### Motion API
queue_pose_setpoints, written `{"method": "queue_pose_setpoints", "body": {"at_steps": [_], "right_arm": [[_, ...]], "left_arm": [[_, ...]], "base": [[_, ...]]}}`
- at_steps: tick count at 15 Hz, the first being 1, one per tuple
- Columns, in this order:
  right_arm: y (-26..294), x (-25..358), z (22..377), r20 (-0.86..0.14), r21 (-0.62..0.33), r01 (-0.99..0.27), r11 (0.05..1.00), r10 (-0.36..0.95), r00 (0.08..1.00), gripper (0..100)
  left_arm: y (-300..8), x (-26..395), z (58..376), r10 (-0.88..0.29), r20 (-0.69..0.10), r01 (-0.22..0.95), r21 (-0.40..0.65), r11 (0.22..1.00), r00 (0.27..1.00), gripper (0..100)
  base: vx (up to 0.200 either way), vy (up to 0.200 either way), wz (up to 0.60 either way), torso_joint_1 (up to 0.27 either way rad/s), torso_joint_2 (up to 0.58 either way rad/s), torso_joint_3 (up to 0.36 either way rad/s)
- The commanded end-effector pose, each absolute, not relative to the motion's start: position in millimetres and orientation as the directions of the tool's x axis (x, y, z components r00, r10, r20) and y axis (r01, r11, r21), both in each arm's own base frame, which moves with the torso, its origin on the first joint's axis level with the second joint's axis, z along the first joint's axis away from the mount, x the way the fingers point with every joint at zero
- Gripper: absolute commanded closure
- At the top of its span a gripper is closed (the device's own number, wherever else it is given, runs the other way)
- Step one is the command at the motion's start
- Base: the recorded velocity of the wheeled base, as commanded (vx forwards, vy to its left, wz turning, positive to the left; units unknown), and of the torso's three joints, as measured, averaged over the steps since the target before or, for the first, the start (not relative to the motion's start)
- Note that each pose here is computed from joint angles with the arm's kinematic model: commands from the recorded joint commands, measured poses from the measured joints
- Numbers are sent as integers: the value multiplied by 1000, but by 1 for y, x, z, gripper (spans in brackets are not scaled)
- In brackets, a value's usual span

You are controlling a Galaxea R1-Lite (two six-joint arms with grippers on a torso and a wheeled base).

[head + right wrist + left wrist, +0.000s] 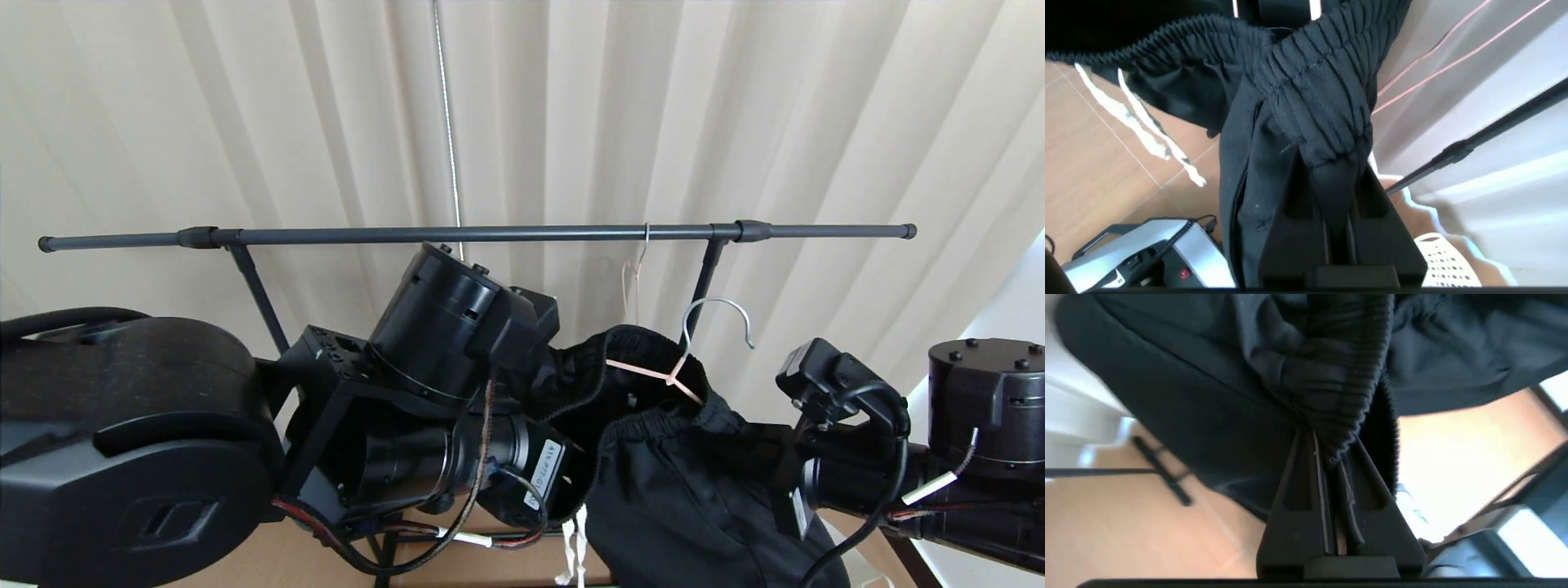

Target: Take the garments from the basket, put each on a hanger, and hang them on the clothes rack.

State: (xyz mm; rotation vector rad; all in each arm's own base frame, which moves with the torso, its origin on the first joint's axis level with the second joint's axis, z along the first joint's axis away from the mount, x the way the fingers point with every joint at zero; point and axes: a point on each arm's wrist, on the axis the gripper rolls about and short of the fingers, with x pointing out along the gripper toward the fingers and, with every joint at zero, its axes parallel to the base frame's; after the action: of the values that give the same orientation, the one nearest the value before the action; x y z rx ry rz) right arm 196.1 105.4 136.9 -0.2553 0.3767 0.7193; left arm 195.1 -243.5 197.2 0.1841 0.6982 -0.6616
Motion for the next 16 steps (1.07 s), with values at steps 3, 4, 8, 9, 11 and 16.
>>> {"method": "queue_pose_setpoints", "body": {"at_steps": [3,4,8,9,11,16], "right_arm": [[110,186,128,-425,-105,-713,693,617,663,100],[111,185,127,-427,-106,-716,690,618,660,100],[113,188,118,-464,-96,-721,686,610,643,100],[114,188,118,-460,-97,-721,686,612,644,100],[114,189,116,-454,-99,-721,686,614,646,100],[115,193,119,-413,-109,-713,693,621,667,100]], "left_arm": [[-264,204,204,-538,-621,551,-196,811,571,100],[-264,204,207,-552,-612,550,-218,806,566,100],[-262,202,230,-602,-552,548,-284,786,577,100],[-261,201,232,-605,-547,548,-287,785,579,100],[-259,200,237,-612,-533,544,-302,783,585,100],[-256,197,226,-596,-568,542,-288,790,567,100]], "base": [[0,0,0,0,0,0],[0,0,0,0,0,0],[0,0,0,0,0,0],[0,0,0,0,0,0],[0,0,0,0,0,0],[0,0,0,0,0,0]]}}
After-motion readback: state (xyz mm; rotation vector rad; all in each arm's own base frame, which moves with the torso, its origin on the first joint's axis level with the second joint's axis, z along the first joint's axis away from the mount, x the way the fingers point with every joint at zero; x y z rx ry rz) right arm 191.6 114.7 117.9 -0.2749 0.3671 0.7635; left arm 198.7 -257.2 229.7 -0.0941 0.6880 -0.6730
